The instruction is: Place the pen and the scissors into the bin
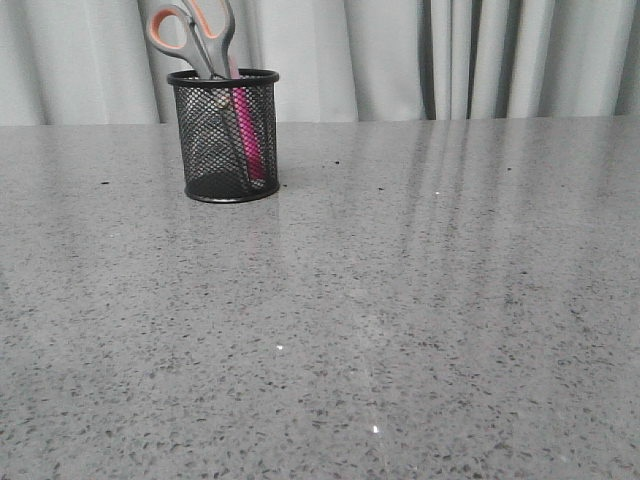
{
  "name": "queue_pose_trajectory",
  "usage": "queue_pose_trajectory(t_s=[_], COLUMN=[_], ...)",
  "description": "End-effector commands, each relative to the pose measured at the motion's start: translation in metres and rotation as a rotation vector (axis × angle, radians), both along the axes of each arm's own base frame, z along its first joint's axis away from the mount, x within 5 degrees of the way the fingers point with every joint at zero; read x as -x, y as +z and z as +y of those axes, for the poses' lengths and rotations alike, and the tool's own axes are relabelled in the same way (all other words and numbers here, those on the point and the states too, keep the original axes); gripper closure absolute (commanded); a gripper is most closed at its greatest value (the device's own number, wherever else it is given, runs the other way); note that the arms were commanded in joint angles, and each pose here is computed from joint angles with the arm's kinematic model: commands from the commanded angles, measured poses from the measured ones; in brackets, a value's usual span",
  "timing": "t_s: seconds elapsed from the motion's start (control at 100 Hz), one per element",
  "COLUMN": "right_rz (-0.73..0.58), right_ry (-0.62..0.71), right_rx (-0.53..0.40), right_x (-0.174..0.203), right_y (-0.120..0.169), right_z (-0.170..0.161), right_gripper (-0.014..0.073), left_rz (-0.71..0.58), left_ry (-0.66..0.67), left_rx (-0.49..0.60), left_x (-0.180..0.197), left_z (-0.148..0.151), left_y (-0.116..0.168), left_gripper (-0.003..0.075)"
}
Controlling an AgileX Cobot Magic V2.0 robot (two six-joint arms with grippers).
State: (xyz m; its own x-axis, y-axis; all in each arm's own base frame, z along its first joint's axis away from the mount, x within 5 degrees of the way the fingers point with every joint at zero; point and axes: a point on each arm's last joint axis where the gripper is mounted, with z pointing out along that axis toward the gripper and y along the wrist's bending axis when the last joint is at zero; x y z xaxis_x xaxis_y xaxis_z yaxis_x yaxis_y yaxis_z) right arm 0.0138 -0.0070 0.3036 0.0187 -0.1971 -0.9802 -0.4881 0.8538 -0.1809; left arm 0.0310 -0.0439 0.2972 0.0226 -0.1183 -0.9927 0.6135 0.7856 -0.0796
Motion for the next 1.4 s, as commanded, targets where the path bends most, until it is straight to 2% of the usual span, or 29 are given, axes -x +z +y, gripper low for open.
queue_pose_trajectory(t_s=[0.0,0.1,0.15,0.18,0.22,0.23,0.24,0.25,0.4,0.55,0.62,0.75,1.39], right_rz=[-0.093,-0.093,-0.093,-0.093,-0.093,-0.093,-0.093,-0.093,-0.093,-0.093,-0.093,-0.093,-0.093], right_ry=[0.003,0.003,0.003,0.003,0.003,0.003,0.003,0.003,0.003,0.003,0.003,0.003,0.003], right_rx=[-0.041,-0.041,-0.041,-0.041,-0.041,-0.041,-0.041,-0.041,-0.041,-0.041,-0.041,-0.041,-0.041], right_x=[0.004,0.004,0.004,0.004,0.004,0.004,0.004,0.004,0.004,0.004,0.004,0.004,0.004], right_y=[0.012,0.012,0.012,0.012,0.012,0.012,0.012,0.012,0.012,0.012,0.012,0.012,0.012], right_z=[-0.003,-0.003,-0.003,-0.003,-0.003,-0.003,-0.003,-0.003,-0.003,-0.003,-0.003,-0.003,-0.003], right_gripper=[0.0653,0.0653,0.0653,0.0653,0.0653,0.0653,0.0653,0.0653,0.0653,0.0653,0.0653,0.0653,0.0653], left_rz=[-0.01,-0.085,-0.061,-0.041,-0.045,-0.036,-0.048,-0.046,-0.058,0.043,0.154,0.268,0.232], left_ry=[0.032,0.173,0.26,0.321,0.396,0.41,0.43,0.442,0.55,0.568,0.555,0.54,0.542], left_rx=[0.019,-0.243,-0.259,-0.221,-0.245,-0.22,-0.244,-0.216,-0.202,-0.126,-0.168,-0.215,-0.201], left_x=[-0.003,-0.01,-0.016,-0.02,-0.023,-0.024,-0.025,-0.025,-0.03,-0.03,-0.028,-0.025,-0.023], left_z=[0.003,0.011,0.017,0.021,0.027,0.028,0.029,0.03,0.036,0.038,0.038,0.038,0.038], left_y=[0.003,-0.009,-0.017,-0.022,-0.03,-0.033,-0.034,-0.035,-0.067,-0.102,-0.111,-0.124,-0.122], left_gripper=[0.0739,0.0739,0.0739,0.0739,0.0739,0.0739,0.0739,0.0739,0.0739,0.0739,0.0739,0.0739,0.0739])
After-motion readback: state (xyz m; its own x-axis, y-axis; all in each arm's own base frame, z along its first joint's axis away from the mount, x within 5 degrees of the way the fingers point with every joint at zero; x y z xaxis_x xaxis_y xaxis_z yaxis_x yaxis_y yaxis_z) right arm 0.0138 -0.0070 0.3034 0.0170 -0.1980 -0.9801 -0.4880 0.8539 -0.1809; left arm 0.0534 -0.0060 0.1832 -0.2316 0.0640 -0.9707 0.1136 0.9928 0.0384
